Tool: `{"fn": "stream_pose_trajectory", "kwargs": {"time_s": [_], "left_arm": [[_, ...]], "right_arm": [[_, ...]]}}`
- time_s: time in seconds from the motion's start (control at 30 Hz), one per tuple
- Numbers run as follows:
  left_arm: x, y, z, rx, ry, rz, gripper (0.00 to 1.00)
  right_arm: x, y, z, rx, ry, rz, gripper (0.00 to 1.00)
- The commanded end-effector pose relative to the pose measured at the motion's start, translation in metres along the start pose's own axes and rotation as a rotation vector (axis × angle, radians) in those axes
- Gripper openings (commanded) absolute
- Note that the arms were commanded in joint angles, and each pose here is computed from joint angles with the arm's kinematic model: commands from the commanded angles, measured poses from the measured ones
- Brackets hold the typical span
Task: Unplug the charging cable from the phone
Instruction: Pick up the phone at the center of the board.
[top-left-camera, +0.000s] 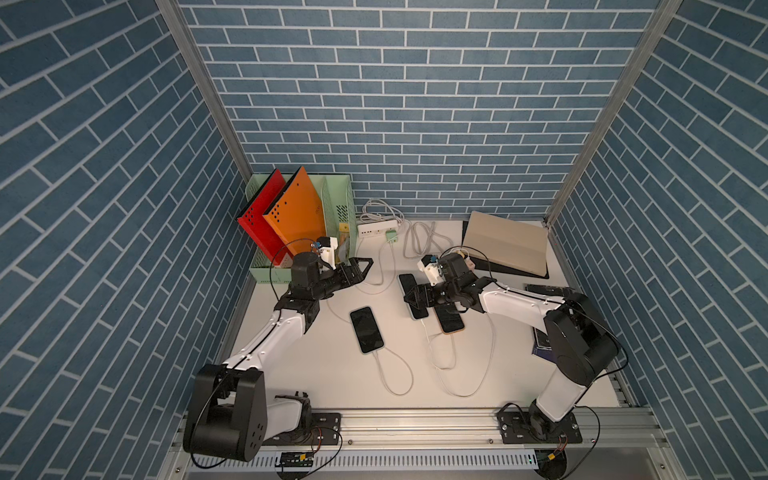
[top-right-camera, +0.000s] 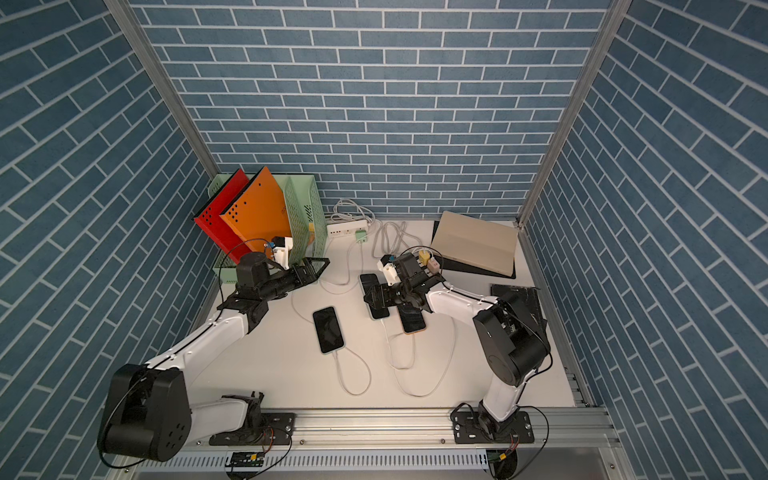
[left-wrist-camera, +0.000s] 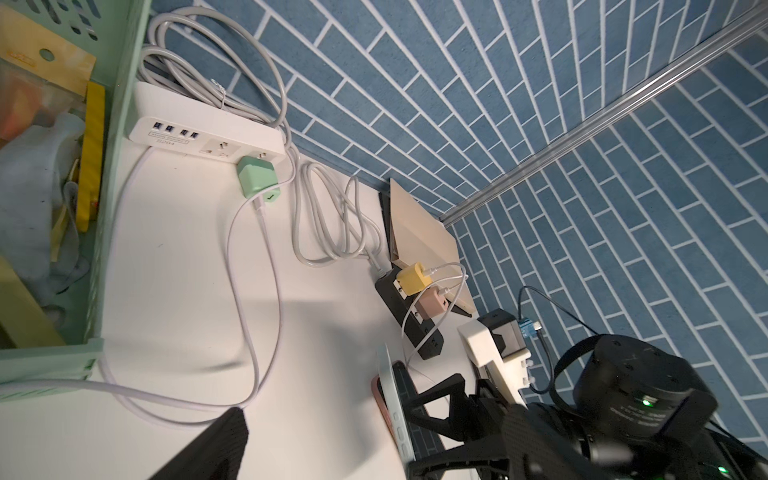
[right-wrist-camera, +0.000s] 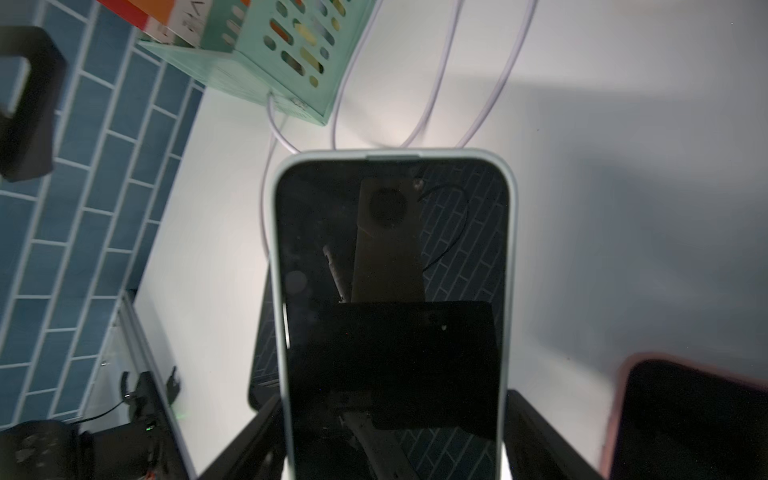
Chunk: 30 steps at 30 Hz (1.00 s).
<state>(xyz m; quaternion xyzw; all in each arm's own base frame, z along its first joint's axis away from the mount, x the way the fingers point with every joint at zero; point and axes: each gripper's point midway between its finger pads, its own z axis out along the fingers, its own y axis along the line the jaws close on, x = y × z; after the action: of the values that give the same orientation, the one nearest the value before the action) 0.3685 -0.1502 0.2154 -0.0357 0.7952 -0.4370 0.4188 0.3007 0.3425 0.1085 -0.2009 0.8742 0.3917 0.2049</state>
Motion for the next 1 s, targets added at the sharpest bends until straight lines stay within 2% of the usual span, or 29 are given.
{"fn": "stream_pose_trajectory", "kwargs": {"time_s": [0.0, 0.2, 0.37, 0.5, 0.7, 0.97], "left_arm": [[-0.001, -0.021, -0.004, 0.118, -0.003, 0.001, 1.0], [0.001, -0.046, -0.009, 0.262, 0.01, -0.008, 1.0], [0.005, -0.056, -0.013, 0.326, 0.028, -0.016, 1.0], [0.01, -0.068, -0.016, 0.405, 0.048, -0.035, 1.0], [0.02, -0.088, -0.016, 0.484, 0.093, -0.015, 1.0], [0.036, -0.097, -0.009, 0.517, 0.147, -0.012, 1.0]], "right_arm": [[-0.033, 0.064, -0.029, -0.324, -0.114, -0.057, 0.41], [-0.036, 0.092, -0.05, -0.539, -0.135, -0.061, 0.41], [-0.038, 0.11, -0.071, -0.7, -0.165, -0.046, 0.39], [-0.039, 0.122, -0.084, -0.79, -0.175, -0.042, 0.38], [-0.038, 0.13, -0.091, -0.849, -0.168, -0.032, 0.37], [-0.033, 0.139, -0.088, -0.872, -0.14, -0.04, 0.37]]}}
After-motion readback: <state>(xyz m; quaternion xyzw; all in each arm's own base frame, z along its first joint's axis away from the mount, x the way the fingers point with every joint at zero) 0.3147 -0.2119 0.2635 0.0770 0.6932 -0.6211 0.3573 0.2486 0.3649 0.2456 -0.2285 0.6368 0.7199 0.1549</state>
